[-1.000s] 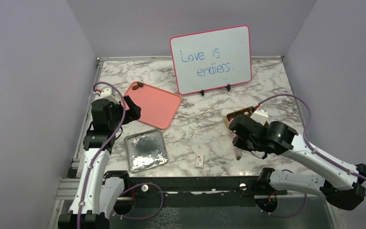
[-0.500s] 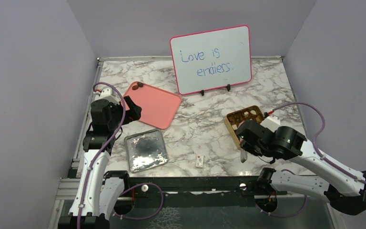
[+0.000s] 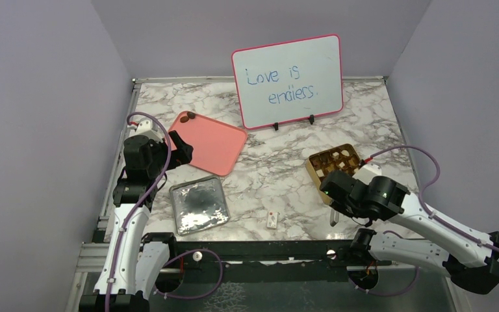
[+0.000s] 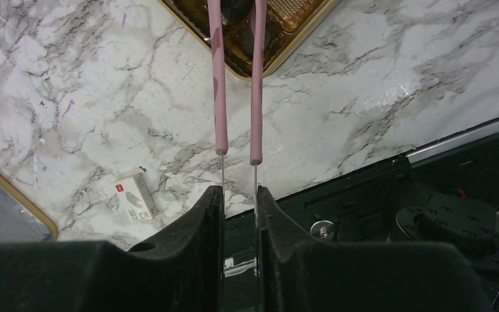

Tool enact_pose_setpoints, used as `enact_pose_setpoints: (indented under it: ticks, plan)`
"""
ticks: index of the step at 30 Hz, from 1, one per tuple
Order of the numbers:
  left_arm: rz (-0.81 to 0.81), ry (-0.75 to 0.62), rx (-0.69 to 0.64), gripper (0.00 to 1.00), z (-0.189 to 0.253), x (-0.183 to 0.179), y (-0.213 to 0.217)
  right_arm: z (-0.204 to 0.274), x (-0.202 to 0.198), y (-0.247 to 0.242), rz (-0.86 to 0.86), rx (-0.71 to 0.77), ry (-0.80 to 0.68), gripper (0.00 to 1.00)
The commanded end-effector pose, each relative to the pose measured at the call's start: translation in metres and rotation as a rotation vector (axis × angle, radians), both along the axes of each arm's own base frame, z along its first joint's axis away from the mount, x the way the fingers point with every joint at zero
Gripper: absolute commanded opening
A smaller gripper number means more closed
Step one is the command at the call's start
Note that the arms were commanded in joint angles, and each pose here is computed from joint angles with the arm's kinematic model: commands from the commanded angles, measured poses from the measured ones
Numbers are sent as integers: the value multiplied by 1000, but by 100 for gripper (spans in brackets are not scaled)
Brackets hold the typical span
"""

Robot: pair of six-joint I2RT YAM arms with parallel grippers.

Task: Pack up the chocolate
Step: Place the fake chocolate in the packing box.

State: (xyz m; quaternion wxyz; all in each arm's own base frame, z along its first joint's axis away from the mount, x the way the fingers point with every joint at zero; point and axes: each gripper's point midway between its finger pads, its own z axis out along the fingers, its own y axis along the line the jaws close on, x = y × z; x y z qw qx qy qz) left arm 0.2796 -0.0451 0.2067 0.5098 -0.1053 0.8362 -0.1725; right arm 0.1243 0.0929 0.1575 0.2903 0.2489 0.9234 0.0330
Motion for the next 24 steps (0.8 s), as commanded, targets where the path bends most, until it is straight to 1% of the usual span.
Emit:
enact_pose_setpoints:
  ticks: [1, 18, 24]
  plan:
    - [-9, -30, -1, 96, 6, 2, -1, -5, 3, -11, -26, -58, -21, 20]
    - [-15, -13, -13, 96, 3, 5, -3, -19, -4, -27, -47, -45, -43, 20]
    - [-11, -23, -9, 96, 5, 4, -2, -19, -3, -28, -53, -52, -46, 24]
